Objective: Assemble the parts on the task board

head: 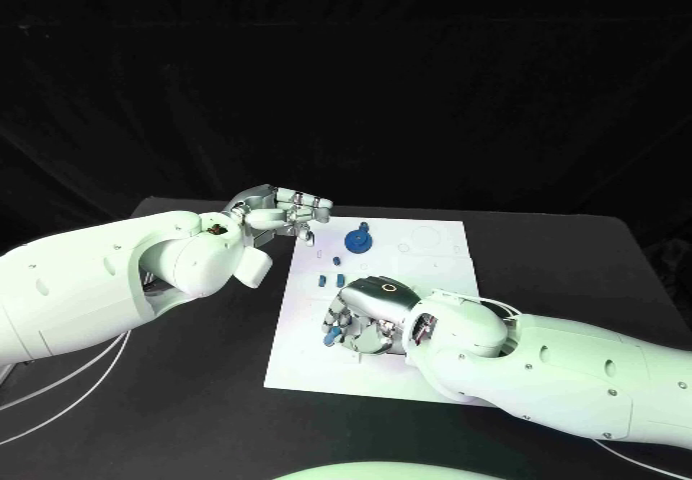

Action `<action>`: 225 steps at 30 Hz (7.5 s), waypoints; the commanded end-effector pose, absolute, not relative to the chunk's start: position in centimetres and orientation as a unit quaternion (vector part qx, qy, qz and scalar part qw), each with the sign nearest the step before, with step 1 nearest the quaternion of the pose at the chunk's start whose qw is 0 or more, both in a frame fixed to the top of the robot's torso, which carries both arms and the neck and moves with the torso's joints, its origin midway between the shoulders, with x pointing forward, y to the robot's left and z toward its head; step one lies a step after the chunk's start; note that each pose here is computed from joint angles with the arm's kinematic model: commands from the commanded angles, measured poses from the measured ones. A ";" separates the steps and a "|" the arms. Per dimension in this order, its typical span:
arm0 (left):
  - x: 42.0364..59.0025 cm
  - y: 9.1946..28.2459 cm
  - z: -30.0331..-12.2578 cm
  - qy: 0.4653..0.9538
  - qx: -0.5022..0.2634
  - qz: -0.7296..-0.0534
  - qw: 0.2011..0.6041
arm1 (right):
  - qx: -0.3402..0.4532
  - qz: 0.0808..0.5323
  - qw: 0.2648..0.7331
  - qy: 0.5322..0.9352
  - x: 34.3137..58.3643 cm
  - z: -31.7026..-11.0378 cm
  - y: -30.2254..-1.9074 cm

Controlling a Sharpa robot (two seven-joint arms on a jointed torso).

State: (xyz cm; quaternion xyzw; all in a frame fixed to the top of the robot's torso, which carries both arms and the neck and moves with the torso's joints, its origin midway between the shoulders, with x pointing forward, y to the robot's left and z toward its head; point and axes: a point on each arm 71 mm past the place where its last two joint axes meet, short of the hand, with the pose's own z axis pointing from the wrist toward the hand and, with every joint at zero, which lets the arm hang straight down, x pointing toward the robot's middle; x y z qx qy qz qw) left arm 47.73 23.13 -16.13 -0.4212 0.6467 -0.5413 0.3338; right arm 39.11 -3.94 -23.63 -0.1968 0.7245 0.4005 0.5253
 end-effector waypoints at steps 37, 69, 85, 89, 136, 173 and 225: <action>47.7 22.7 -16.3 0.648 -0.418 -0.548 0.324 | -0.224 0.369 0.517 0.740 39.3 -24.9 -3.3; 47.7 22.9 -16.3 0.649 -0.420 -0.545 0.325 | -0.207 0.398 0.527 0.722 38.3 -24.0 -3.6; 47.6 23.3 -16.7 0.651 -0.422 -0.540 0.324 | -0.099 0.433 0.565 0.696 39.1 -20.6 -9.0; 47.5 23.3 -16.8 0.652 -0.423 -0.540 0.324 | -0.015 0.421 0.552 0.720 40.0 -19.7 -12.9; 47.2 23.4 -17.8 0.653 -0.431 -0.538 0.312 | 0.039 0.183 0.569 0.801 37.2 -24.6 -22.3; 47.1 23.4 -17.8 0.657 -0.429 -0.539 0.307 | 0.064 0.201 0.586 0.782 36.7 -26.1 -20.3; 47.0 23.3 -17.8 0.658 -0.427 -0.540 0.303 | 0.070 0.245 0.516 0.818 37.1 -26.0 -15.6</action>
